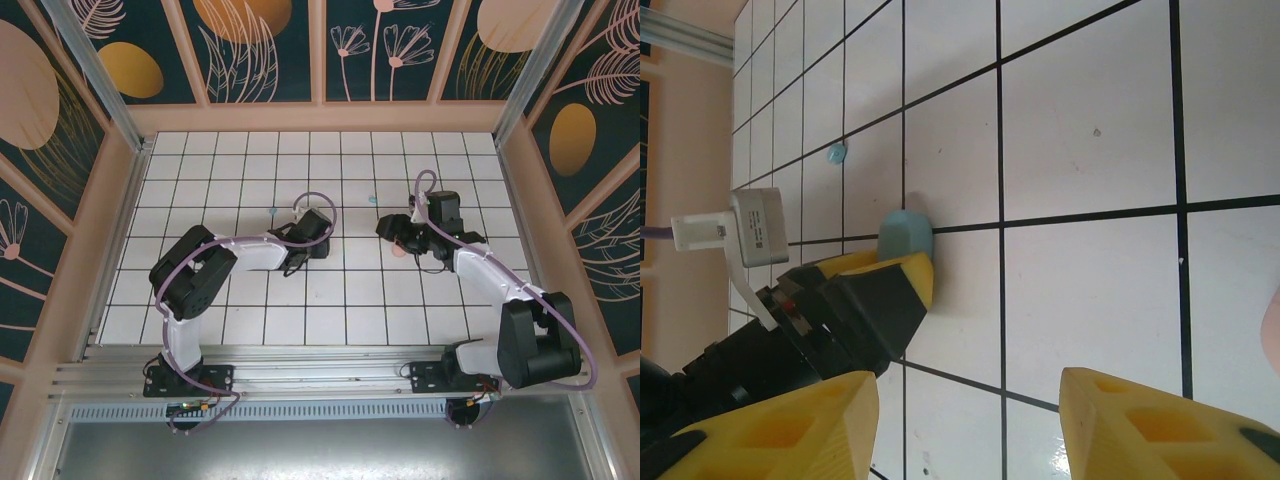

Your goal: Insert the wireless bluetooth earbuds into the charging case

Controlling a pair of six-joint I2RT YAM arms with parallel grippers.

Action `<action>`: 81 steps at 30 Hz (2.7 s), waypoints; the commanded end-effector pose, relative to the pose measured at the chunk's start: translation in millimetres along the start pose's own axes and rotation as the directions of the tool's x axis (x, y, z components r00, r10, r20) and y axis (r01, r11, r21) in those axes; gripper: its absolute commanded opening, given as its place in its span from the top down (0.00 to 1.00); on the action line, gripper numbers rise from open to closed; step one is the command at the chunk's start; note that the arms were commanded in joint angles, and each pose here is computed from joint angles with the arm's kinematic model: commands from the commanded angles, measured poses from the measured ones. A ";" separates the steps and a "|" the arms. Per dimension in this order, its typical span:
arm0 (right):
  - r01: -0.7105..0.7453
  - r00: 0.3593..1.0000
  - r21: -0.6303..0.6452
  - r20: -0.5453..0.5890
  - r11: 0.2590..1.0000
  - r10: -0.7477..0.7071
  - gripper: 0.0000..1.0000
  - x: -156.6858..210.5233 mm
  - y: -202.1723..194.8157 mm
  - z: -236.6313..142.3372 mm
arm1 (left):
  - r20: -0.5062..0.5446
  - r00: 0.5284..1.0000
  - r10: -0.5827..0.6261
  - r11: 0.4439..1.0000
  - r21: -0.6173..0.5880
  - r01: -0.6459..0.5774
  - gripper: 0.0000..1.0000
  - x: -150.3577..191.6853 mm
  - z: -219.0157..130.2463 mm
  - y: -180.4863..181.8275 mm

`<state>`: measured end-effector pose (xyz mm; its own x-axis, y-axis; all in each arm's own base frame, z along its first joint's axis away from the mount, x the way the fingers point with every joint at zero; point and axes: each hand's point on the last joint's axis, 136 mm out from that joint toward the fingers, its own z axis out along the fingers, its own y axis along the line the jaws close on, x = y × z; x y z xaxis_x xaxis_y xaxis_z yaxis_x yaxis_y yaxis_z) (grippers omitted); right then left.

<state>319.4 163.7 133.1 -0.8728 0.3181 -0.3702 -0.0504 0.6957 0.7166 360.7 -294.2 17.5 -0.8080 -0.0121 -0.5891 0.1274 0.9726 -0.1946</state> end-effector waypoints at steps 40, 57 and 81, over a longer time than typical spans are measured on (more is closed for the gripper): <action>0.084 0.984 -0.280 -0.129 0.956 -0.124 0.64 11.6 84.4 15.9 | 0.511 0.742 0.434 0.535 0.516 -0.669 0.71 -68.0 -165.5 -138.8; -0.133 0.990 -0.323 0.011 0.937 0.144 0.94 -24.5 121.2 -12.2 | 0.759 0.547 0.352 0.812 0.044 -0.582 0.01 -142.8 -231.7 -57.6; -0.255 0.961 -0.540 -0.052 0.802 0.270 0.94 -22.6 211.6 -54.4 | 0.787 0.604 0.124 0.467 0.491 -0.735 0.22 -116.4 -260.1 -104.1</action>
<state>313.2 268.2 294.8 -0.8722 0.4746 -0.1184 -0.0388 0.1742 0.9839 296.5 -326.5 279.9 -0.0874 -0.0013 -0.9962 0.9103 0.4061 -0.0804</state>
